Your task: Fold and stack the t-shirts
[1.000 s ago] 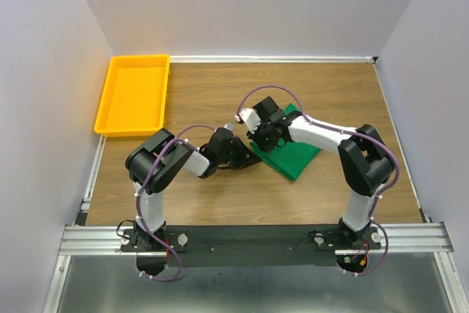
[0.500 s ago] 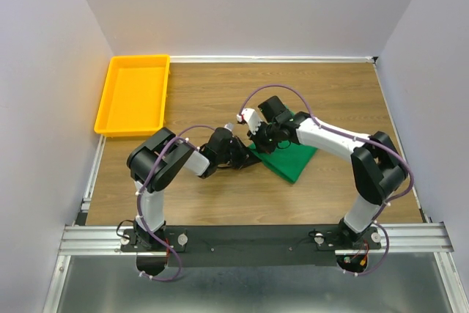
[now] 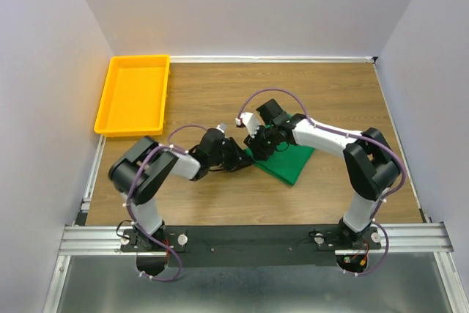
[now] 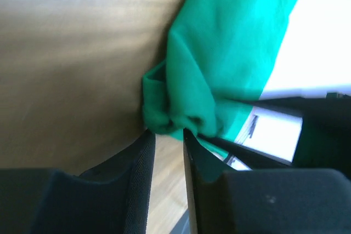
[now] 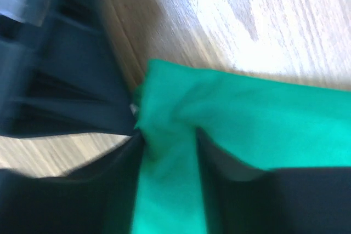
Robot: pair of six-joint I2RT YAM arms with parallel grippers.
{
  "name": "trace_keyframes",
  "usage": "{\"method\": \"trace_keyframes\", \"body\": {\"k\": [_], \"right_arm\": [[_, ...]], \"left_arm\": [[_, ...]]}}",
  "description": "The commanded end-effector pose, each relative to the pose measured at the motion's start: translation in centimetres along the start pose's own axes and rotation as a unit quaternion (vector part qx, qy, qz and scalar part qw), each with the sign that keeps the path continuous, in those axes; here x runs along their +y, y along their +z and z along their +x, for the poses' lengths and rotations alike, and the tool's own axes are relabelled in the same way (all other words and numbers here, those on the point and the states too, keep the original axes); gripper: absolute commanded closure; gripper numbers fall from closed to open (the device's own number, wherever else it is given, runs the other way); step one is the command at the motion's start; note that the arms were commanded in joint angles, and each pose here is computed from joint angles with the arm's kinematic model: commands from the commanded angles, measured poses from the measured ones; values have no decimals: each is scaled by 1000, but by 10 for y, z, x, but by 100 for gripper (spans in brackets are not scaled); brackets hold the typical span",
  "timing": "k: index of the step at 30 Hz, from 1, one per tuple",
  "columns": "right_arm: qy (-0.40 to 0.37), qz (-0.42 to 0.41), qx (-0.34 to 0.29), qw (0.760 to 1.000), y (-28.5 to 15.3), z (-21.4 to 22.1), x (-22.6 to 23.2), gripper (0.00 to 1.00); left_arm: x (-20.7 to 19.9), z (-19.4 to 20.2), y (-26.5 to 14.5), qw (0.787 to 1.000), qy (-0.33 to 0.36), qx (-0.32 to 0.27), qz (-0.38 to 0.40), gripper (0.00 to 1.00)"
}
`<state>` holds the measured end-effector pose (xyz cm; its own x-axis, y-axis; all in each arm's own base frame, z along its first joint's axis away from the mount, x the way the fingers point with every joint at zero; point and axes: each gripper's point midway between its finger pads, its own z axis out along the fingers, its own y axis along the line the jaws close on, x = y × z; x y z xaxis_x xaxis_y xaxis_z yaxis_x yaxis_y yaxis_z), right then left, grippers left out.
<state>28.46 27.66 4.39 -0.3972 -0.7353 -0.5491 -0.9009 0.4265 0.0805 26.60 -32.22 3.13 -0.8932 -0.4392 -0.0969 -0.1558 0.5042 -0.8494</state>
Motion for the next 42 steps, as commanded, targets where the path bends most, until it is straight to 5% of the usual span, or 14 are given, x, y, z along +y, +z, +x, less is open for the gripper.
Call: {"method": "trace_keyframes", "body": {"k": [1, 3, 9, 12, 16, 22, 27, 32, 42], "right_arm": [[-14, -34, -4, 999, -3, 4, 18, 40], [-24, -40, -18, 999, -11, -4, 21, 32], [-9, -62, -94, 994, -58, -33, 19, 34], [44, -4, -99, 994, -72, -28, -26, 31], [219, 66, -124, 966, -102, 10, -149, 16], [310, 27, -139, 940, -98, 40, -206, 14], [345, -43, -139, 927, -69, 42, -208, 18], [349, -74, -140, 924, -63, 42, -201, 19], [329, -141, -140, 923, -60, 42, -177, 18]], "left_arm": [[-14, -3, -33, 999, 36, -24, 3, 63], [-16, -4, -47, 998, 47, -38, -4, 62], [-26, -22, -74, 994, 68, -86, 5, 56], [-45, -20, -61, 994, 89, -59, 26, 55], [-60, -24, -21, 989, 143, -16, 16, 55], [-29, -22, 19, 980, 184, 28, -70, 55], [6, -1, 15, 977, 180, 68, -94, 66], [22, 11, 4, 977, 176, 76, -95, 68], [-58, -16, -5, 970, 242, 17, -8, 58]]}}
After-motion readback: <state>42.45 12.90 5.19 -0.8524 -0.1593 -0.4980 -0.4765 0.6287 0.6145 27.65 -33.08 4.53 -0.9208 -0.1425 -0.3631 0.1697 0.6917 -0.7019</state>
